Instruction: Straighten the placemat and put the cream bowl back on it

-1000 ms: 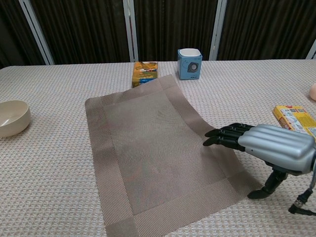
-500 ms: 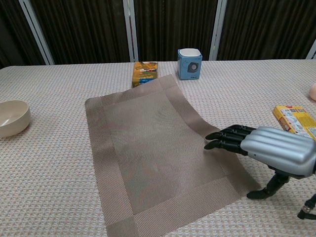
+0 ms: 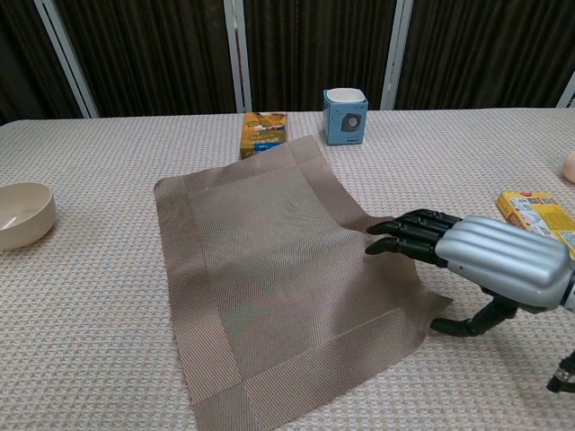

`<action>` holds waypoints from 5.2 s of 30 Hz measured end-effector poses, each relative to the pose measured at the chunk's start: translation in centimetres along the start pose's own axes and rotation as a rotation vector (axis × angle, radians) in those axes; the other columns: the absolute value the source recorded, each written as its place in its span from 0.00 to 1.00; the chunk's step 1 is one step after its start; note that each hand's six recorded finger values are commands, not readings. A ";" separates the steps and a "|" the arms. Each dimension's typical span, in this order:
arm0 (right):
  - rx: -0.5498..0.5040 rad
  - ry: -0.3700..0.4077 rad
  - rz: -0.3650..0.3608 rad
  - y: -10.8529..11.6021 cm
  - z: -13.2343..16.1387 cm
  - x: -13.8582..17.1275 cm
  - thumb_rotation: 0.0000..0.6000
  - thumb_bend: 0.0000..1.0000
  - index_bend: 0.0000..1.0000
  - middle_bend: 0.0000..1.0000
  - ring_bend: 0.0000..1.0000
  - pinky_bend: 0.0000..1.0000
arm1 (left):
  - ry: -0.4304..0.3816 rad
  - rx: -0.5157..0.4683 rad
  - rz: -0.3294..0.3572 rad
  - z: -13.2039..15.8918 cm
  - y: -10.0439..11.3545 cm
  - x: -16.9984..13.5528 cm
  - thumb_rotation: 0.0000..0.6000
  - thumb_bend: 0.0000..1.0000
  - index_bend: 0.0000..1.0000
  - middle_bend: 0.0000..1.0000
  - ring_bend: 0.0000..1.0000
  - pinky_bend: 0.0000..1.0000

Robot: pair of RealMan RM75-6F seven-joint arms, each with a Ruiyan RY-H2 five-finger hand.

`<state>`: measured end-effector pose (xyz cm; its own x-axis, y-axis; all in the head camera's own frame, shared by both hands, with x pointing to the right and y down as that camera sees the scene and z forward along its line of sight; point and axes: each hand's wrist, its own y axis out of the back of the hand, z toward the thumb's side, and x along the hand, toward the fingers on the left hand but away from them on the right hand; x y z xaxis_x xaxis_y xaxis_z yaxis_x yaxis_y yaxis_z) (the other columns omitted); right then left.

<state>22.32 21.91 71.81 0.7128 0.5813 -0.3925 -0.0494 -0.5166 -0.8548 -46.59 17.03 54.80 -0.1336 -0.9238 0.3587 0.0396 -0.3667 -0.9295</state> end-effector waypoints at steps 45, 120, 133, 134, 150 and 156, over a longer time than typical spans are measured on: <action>0.036 0.112 -0.052 1.0 -0.8 4.1 1.00 0.58 0.76 0.11 0.00 0.00 | -0.023 0.010 -0.032 0.7 -0.9 -0.3 1.00 0.00 0.00 0.00 0.00 0.00; -0.069 -0.774 -0.301 15.6 -8.2 19.6 1.00 0.00 0.00 0.00 0.00 0.00 | -0.816 0.103 -0.114 20.5 -10.6 4.9 1.00 0.22 0.29 0.00 0.00 0.00; -0.073 -0.799 -0.311 15.5 -9.0 20.0 1.00 0.00 0.00 0.00 0.00 0.00 | -0.886 0.097 -0.136 25.2 -15.1 5.9 1.00 0.23 0.29 0.00 0.00 0.00; -0.073 -0.800 -0.311 15.5 -9.0 20.1 1.00 0.00 0.00 0.00 0.00 0.00 | -0.893 0.096 -0.138 25.5 -15.2 5.8 1.00 0.23 0.29 0.00 0.00 0.00; -0.087 -0.801 -0.329 15.6 -9.2 20.1 1.00 0.00 0.00 0.00 0.00 0.00 | -0.967 0.077 -0.141 28.6 -16.6 4.6 1.00 0.23 0.29 0.00 0.00 0.00; -0.088 -0.800 -0.335 15.7 -9.2 20.1 1.00 0.00 0.00 0.00 0.00 0.00 | -0.981 0.092 -0.154 28.7 -16.9 4.2 1.00 0.23 0.30 0.00 0.00 0.00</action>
<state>42.32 19.76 53.61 -0.0275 0.9613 -0.2740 0.1529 -0.2668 -0.9515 -19.43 16.22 74.49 0.7322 -0.5319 0.4255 0.1728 -0.4593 -0.8713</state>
